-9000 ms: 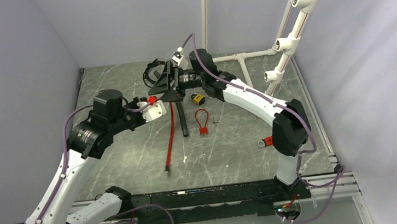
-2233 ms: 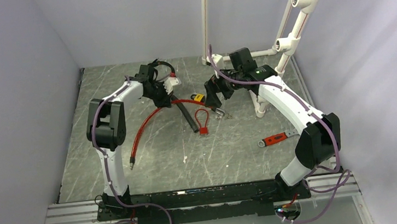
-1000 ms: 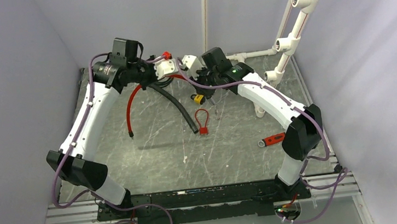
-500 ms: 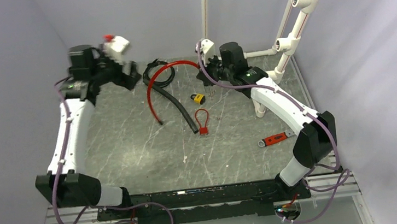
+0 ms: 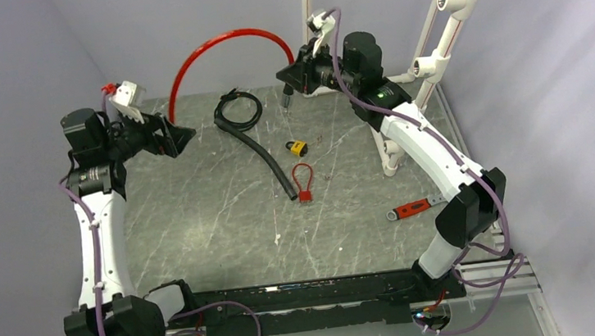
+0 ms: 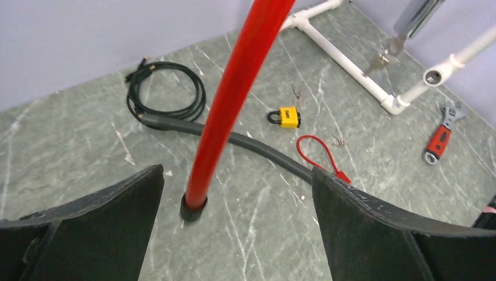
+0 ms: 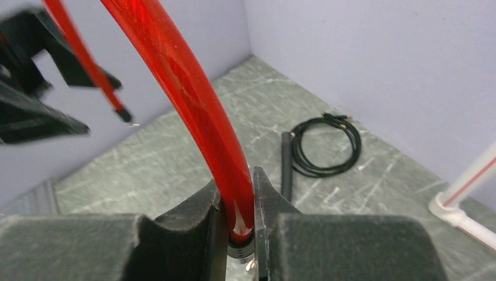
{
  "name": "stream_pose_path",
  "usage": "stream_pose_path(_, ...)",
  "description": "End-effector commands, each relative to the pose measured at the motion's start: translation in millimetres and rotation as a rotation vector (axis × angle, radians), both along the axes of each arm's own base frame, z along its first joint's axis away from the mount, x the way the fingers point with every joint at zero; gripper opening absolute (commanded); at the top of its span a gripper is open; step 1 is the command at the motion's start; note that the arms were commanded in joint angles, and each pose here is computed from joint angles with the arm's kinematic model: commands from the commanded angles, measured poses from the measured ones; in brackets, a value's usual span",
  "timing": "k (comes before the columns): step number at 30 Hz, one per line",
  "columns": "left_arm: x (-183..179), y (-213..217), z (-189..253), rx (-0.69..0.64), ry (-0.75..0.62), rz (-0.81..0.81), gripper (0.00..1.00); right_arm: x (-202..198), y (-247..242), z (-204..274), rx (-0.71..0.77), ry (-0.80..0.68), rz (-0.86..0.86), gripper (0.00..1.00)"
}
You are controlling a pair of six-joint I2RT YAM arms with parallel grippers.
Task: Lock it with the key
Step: Lock the lock.
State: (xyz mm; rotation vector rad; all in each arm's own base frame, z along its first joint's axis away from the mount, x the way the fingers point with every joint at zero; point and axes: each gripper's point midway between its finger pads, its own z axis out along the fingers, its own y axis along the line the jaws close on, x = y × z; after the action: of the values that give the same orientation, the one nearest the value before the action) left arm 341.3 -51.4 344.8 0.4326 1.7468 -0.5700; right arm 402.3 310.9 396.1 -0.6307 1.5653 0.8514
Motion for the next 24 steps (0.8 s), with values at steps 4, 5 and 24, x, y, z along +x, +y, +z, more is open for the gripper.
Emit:
stream_pose_path(4, -1, 2, -4, -0.026, -0.050, 0.037, 0.91, -15, 11, 73, 0.206, -0.036, 0.095, 0.00)
stream_pose_path(5, 1, 7, -5, 0.003, -0.055, 0.056, 0.86, -17, 11, 74, 0.203, -0.039, 0.098, 0.00)
stream_pose_path(24, -13, -25, -4, 0.199, -0.052, -0.198, 0.88, -12, 10, 61, 0.123, -0.058, 0.097, 0.00)
